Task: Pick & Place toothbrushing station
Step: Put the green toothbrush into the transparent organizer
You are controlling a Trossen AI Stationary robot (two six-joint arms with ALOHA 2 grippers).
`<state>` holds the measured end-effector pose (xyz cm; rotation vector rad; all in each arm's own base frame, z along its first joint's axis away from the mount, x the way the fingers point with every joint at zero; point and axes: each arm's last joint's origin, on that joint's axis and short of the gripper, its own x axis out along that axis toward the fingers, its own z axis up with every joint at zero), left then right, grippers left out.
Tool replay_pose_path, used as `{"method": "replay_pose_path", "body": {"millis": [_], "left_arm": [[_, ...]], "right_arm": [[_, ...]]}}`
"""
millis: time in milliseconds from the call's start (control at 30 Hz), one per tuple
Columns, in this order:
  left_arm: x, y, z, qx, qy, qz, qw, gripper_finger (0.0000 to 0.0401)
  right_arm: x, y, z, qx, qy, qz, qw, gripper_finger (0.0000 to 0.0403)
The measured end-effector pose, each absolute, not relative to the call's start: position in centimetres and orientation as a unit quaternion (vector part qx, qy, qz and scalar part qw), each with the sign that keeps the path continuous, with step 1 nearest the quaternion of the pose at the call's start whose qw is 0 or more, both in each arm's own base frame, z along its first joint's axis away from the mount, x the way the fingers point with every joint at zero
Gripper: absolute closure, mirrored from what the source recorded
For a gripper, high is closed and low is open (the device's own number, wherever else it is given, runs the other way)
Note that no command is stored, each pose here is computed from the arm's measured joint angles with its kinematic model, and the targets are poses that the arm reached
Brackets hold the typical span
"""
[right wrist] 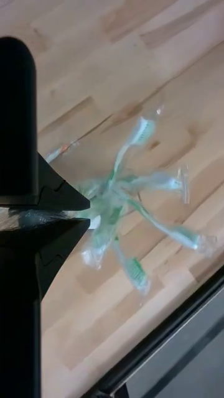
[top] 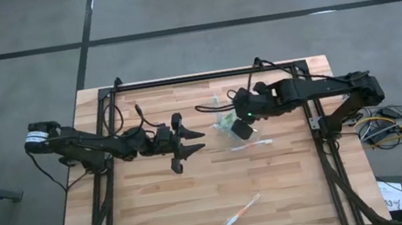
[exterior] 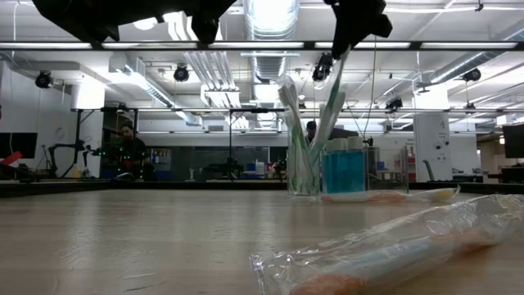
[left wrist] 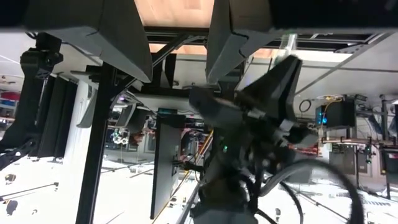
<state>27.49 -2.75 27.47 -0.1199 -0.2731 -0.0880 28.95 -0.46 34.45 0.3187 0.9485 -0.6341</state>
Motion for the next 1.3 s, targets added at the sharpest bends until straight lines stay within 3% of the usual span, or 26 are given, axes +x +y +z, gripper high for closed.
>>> {"method": "replay_pose_path", "body": {"millis": [500,867,1300], "left_arm": [[27.5,-2.7,27.4,-0.059,-0.133,-0.042,0.989,0.0245],[27.5,-2.7,27.4,-0.059,-0.131,-0.042,0.989,0.0245],[27.5,-2.5,27.4,-0.061,-0.131,-0.022,0.989,0.0245]], "right_arm": [[32.9,-0.7,30.1,0.122,0.504,-0.275,0.81,0.0385],[33.5,-0.7,29.5,0.106,0.512,-0.265,0.81,0.0382],[33.6,-0.5,29.4,0.11,0.52,-0.241,0.812,0.0294]]}}
